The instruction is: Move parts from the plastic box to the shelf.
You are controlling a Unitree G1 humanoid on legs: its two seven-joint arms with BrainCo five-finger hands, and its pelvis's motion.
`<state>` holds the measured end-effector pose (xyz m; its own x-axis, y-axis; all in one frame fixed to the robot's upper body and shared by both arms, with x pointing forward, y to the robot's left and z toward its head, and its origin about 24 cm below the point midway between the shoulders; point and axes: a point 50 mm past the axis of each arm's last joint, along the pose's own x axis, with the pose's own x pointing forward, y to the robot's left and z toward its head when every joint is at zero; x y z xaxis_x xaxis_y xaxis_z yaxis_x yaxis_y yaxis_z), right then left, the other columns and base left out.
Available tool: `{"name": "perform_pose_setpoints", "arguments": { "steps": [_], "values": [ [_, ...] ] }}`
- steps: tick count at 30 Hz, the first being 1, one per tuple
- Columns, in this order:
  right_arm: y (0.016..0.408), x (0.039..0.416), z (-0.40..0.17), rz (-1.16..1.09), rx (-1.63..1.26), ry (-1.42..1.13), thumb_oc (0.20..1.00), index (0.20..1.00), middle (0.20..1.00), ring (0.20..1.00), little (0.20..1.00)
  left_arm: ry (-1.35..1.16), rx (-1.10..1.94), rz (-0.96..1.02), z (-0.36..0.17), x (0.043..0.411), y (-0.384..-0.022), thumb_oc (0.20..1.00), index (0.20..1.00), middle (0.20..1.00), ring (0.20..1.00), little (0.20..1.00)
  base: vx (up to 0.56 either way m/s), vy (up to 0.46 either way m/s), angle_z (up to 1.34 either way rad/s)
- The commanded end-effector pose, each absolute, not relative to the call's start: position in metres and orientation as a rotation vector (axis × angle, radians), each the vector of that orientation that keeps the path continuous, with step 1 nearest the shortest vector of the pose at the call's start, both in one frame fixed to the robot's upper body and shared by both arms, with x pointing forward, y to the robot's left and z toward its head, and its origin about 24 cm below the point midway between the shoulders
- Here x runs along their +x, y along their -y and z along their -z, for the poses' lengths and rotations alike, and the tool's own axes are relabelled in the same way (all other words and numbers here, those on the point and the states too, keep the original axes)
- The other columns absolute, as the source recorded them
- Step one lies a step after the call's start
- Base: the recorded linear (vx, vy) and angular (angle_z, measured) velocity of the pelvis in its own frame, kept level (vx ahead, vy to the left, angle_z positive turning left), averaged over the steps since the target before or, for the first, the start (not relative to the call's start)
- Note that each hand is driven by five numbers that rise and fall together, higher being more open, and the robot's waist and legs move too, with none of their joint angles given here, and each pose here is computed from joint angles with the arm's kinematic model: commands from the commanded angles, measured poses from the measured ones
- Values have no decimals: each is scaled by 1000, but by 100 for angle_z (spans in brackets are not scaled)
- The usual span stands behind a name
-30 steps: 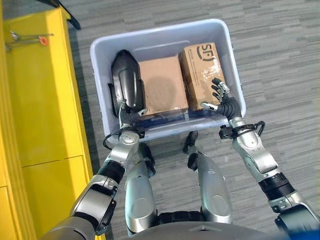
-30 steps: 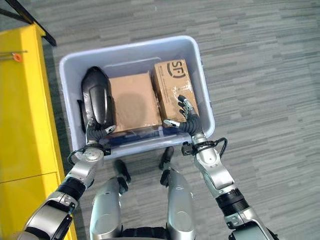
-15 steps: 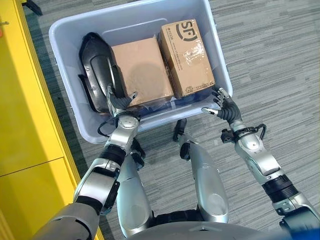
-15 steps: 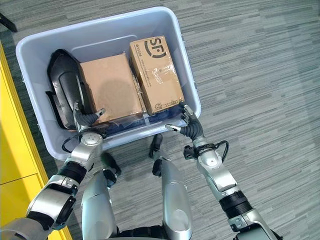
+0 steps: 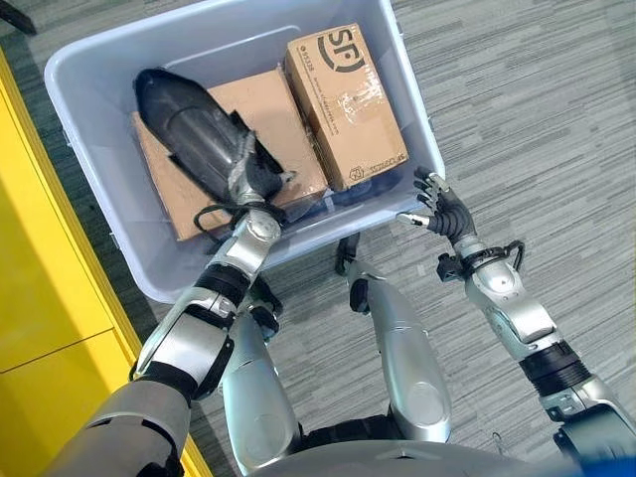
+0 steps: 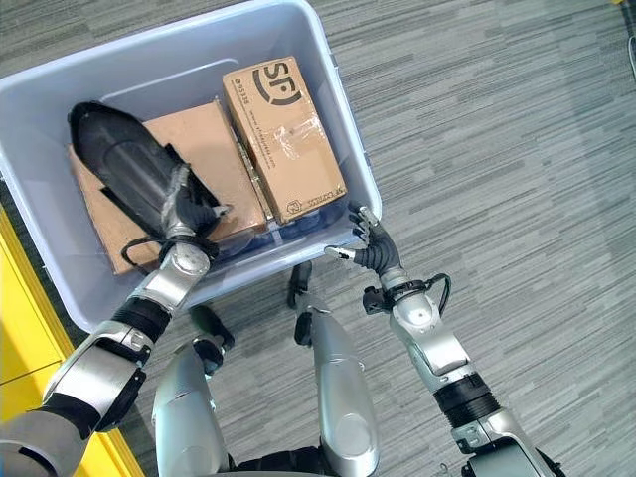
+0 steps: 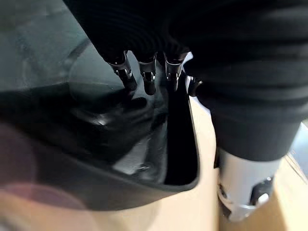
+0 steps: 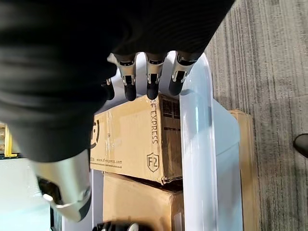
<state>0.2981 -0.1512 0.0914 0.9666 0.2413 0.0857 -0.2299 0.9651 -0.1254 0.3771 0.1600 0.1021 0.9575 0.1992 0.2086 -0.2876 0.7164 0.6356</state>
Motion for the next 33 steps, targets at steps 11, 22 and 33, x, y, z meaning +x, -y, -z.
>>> {"name": "perform_pose_setpoints", "arguments": {
  "steps": [11,22,33],
  "values": [
    [147,290,-100,-319,-138,181,1000,1000,1000,1000,1000,230,881,-68,-77,355,-122,1000,1000,1000,1000,1000,-4,-3,-1],
    [147,280,-83,-293,-88,151,1000,1000,1000,1000,1000,730,621,-489,-118,324,-146,1000,1000,1000,1000,1000,13,-72,4],
    [134,273,-73,-283,-9,147,1000,1000,1000,1000,1000,877,304,-834,-140,301,-175,1000,1000,1000,1000,1000,18,-127,9]
  ]
}}
